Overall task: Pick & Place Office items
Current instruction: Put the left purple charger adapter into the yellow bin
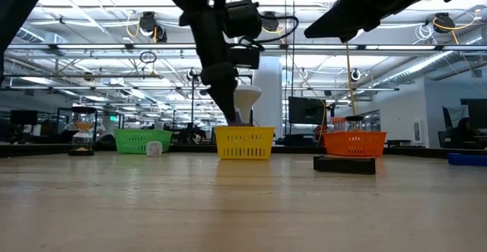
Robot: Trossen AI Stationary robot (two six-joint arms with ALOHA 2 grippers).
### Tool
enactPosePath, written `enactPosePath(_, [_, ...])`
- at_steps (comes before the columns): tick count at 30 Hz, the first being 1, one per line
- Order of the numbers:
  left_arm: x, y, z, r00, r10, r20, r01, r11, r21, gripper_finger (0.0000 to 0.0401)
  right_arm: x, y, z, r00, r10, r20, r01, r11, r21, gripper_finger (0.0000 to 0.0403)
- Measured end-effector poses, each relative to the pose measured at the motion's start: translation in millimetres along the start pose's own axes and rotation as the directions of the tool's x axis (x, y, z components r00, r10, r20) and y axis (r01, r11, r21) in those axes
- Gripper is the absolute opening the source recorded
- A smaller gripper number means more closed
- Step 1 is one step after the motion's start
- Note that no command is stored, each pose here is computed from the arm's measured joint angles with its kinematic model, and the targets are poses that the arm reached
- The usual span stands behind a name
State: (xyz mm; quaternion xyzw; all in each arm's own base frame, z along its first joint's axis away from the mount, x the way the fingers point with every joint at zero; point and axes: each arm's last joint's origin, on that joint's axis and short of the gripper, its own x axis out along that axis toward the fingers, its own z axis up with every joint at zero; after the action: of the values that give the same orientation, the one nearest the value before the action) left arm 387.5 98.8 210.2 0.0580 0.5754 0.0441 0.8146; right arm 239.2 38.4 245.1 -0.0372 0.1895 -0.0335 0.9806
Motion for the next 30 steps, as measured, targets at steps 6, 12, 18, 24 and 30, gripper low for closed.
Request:
enactPosePath(6, [19.4, 4.2, 13.6, 0.99, 0.002, -0.139, 0.003, 0.999, 0.036, 0.0136, 0.0, 0.0, 0.1, 1.0, 0.0, 0.0, 0.0, 1.0, -0.001, 0.0])
enactPosePath(12, [30.0, 3.5, 12.1, 0.975, -0.008, -0.221, 0.019, 0.999, 0.048, 0.0136, 0.0, 0.0, 0.1, 1.0, 0.0, 0.0, 0.0, 1.0, -0.009, 0.0])
enactPosePath(18, [30.0, 4.3, 12.4, 0.977, -0.016, -0.213, 0.023, 0.999, 0.03, 0.0136, 0.0, 0.0, 0.1, 1.0, 0.0, 0.0, 0.0, 1.0, -0.007, 0.0])
enactPosePath(24, [40.4, 2.6, 13.1, 0.979, -0.03, -0.204, 0.039, 0.998, 0.04, 0.0136, 0.0, 0.0, 0.2, 1.0, 0.0, 0.001, 0.0, 1.0, -0.005, 0.0])
enactPosePath(30, [43.8, 8.8, 9.0, 0.973, -0.033, -0.228, 0.038, 0.999, 0.018, 0.0136, 0.0, 0.0, 0.2, 1.0, 0.0, 0.0, 0.0, 1.0, -0.008, 0.0])
